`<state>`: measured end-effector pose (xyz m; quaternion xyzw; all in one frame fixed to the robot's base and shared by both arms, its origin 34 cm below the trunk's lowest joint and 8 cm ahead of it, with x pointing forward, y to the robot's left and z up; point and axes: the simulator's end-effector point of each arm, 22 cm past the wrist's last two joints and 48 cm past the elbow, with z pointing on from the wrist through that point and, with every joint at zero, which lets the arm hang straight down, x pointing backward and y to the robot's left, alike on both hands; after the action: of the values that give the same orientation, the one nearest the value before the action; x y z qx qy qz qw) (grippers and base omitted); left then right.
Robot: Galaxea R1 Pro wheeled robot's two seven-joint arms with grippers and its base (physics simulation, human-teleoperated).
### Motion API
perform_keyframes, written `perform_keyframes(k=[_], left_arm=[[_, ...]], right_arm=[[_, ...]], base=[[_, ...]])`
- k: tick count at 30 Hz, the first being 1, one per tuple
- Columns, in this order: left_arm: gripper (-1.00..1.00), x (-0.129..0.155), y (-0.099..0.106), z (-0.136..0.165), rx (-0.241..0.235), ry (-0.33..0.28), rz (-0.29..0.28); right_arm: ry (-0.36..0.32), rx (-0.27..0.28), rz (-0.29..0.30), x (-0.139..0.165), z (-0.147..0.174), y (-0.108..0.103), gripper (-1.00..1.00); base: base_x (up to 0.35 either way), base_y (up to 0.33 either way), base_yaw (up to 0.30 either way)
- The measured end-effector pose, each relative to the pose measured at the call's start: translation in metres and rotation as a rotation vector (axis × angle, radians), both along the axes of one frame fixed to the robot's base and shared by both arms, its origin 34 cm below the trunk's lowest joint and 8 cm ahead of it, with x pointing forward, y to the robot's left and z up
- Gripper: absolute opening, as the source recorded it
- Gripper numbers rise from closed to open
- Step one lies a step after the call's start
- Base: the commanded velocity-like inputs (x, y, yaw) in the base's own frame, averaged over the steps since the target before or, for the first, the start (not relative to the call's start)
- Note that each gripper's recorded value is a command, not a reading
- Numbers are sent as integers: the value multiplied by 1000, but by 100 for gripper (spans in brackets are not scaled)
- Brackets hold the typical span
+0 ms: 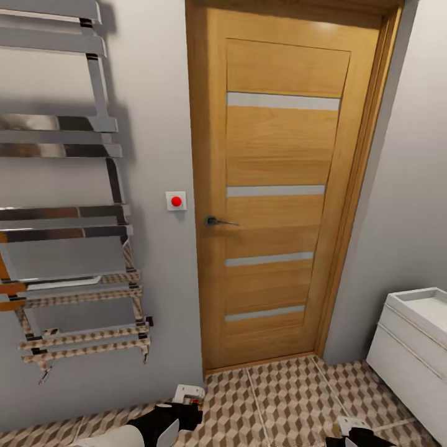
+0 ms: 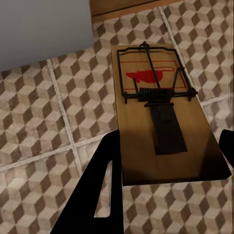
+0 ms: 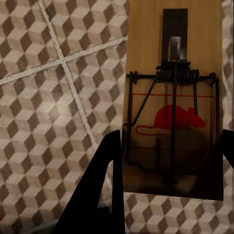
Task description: Take the four mousetraps from the cabinet in the bathroom and place them on the bathroom floor. Make sure all four end up on the same floor surface, and ensure that at least two of them are either under or directly next to the same bathroom sink.
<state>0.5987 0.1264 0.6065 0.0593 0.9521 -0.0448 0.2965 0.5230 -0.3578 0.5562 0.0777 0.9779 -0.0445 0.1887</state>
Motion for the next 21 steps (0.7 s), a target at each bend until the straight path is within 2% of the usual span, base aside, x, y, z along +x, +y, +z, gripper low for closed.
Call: perform_keyframes(k=[21], left_arm=[[-100,0,0,0,0,0,0]], right_arm=[[0,0,0,0,0,0,-100]], base=[[0,0,-300]])
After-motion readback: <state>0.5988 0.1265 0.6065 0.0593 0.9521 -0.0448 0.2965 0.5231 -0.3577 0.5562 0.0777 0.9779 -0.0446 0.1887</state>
